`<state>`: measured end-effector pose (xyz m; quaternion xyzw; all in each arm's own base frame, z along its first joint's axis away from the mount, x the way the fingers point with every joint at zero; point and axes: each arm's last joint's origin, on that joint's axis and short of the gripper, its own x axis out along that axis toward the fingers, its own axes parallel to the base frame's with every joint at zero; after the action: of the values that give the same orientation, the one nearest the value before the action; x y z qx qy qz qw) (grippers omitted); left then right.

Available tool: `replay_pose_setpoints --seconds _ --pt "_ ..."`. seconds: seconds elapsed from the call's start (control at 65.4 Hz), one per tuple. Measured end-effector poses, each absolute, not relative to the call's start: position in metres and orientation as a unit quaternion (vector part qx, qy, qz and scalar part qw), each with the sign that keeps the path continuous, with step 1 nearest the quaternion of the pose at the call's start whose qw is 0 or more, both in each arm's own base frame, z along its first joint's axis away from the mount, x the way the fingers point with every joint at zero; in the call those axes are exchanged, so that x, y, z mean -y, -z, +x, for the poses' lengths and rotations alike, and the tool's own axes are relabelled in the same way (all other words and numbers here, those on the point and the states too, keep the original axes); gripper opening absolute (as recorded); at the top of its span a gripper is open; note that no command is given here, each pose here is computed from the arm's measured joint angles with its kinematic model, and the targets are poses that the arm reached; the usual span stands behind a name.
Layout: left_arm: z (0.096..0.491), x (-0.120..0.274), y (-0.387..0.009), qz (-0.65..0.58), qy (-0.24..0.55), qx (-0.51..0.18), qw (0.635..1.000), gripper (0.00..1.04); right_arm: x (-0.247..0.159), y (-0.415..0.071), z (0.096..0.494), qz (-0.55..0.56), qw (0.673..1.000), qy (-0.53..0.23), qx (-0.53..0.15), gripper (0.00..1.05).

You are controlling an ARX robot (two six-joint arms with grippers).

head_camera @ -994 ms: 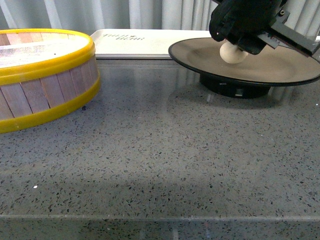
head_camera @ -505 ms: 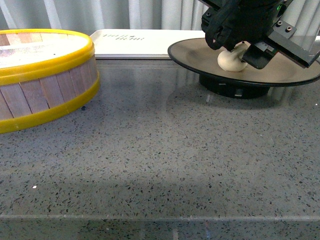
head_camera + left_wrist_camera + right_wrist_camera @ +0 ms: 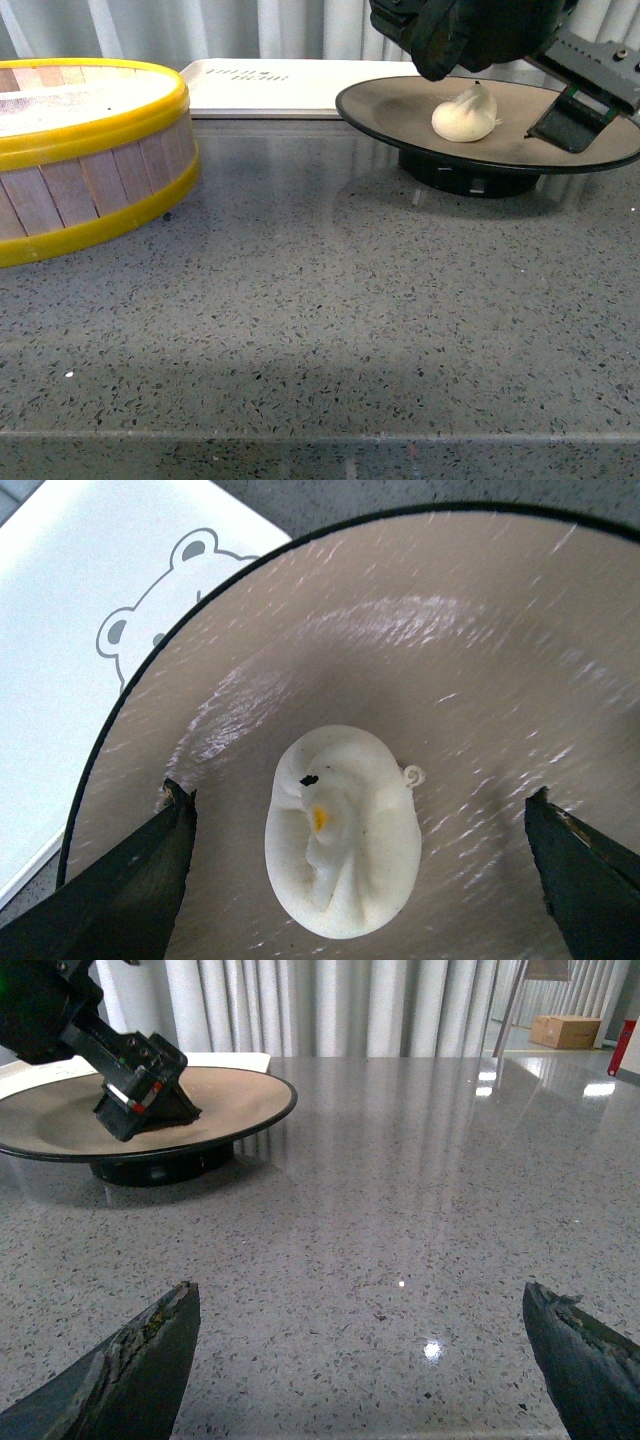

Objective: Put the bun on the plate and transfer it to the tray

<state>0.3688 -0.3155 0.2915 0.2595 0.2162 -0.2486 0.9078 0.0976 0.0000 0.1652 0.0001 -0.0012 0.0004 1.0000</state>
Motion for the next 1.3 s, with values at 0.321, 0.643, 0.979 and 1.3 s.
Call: replay_pose_setpoints --seconds 0.321,0.643,0.979,1.3 --pt "0.332 0.245 -0.369 0.145 0.227 -0.117 0.956 0.98 0.000 -0.165 0.098 0.000 1.000 0.000 0.001 0.96" --pt "0.253 0.099 -0.353 0.096 0.126 -0.067 0.985 0.98 0.000 -0.165 0.098 0.000 1.000 0.000 0.001 0.96" --pt "0.199 0.018 -0.291 0.016 0.009 0.009 1.000 0.67 0.000 -0.165 0.098 0.000 1.000 0.000 0.001 0.96" --pt "0.161 0.000 -0.225 0.002 0.002 -0.005 1.000 0.08 0.000 -0.165 0.098 0.000 1.000 0.000 0.001 0.96"
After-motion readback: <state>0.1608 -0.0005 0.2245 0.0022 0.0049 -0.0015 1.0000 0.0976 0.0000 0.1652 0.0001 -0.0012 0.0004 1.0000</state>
